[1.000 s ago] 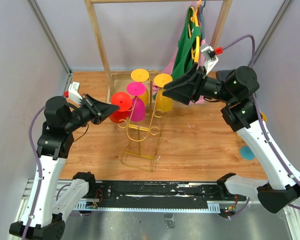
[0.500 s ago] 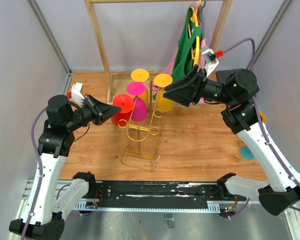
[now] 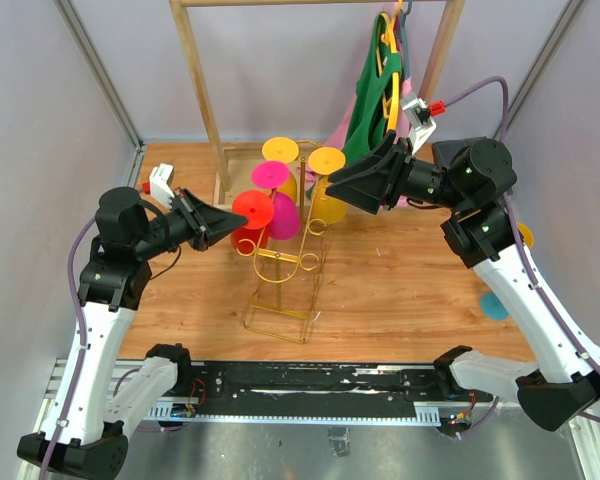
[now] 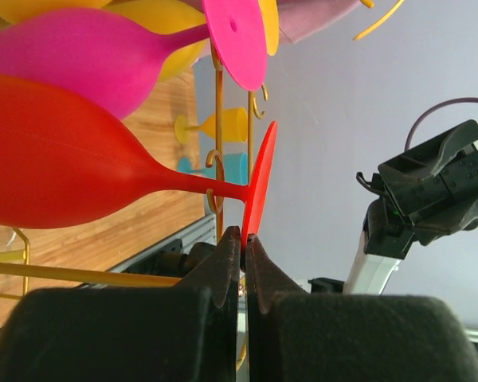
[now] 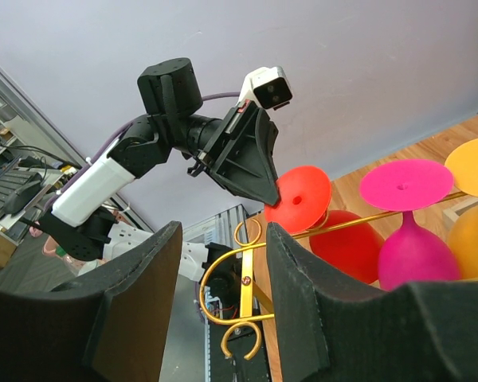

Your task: Place the wine glass upside down on the wine glass rack

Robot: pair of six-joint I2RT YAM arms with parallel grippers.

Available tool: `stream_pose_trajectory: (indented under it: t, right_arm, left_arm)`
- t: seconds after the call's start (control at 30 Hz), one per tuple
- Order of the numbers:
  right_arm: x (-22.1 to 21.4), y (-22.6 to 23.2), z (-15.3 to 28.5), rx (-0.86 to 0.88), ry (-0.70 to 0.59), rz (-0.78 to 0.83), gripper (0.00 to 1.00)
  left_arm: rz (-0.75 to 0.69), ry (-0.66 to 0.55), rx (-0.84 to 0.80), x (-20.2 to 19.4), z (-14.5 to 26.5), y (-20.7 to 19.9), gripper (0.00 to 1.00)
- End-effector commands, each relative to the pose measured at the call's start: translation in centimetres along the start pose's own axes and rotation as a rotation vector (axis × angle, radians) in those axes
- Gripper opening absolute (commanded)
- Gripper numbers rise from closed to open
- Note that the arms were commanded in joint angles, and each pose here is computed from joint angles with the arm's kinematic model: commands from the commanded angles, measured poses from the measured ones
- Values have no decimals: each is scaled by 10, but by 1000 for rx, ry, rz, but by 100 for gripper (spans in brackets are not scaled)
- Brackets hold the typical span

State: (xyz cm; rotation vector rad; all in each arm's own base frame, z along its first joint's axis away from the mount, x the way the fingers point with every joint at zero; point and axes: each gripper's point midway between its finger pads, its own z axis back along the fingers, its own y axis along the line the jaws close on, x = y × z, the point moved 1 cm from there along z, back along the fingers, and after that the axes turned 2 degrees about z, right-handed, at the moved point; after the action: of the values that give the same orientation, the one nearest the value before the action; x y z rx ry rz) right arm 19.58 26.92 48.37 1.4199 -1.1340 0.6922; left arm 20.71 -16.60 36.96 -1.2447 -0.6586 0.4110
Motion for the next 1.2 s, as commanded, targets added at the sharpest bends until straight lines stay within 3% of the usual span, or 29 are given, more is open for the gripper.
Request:
stream_pose_trajectory:
  t: [0.0,1.17]
  right_arm:
    - [8,2,1,10,-31,40,48]
    - [4,-1,7,-4,-40,48,48]
  left_arm:
    - [-26,54,-67,-10,5,-17,0]
    - [29,112,-22,-22,2,4,0]
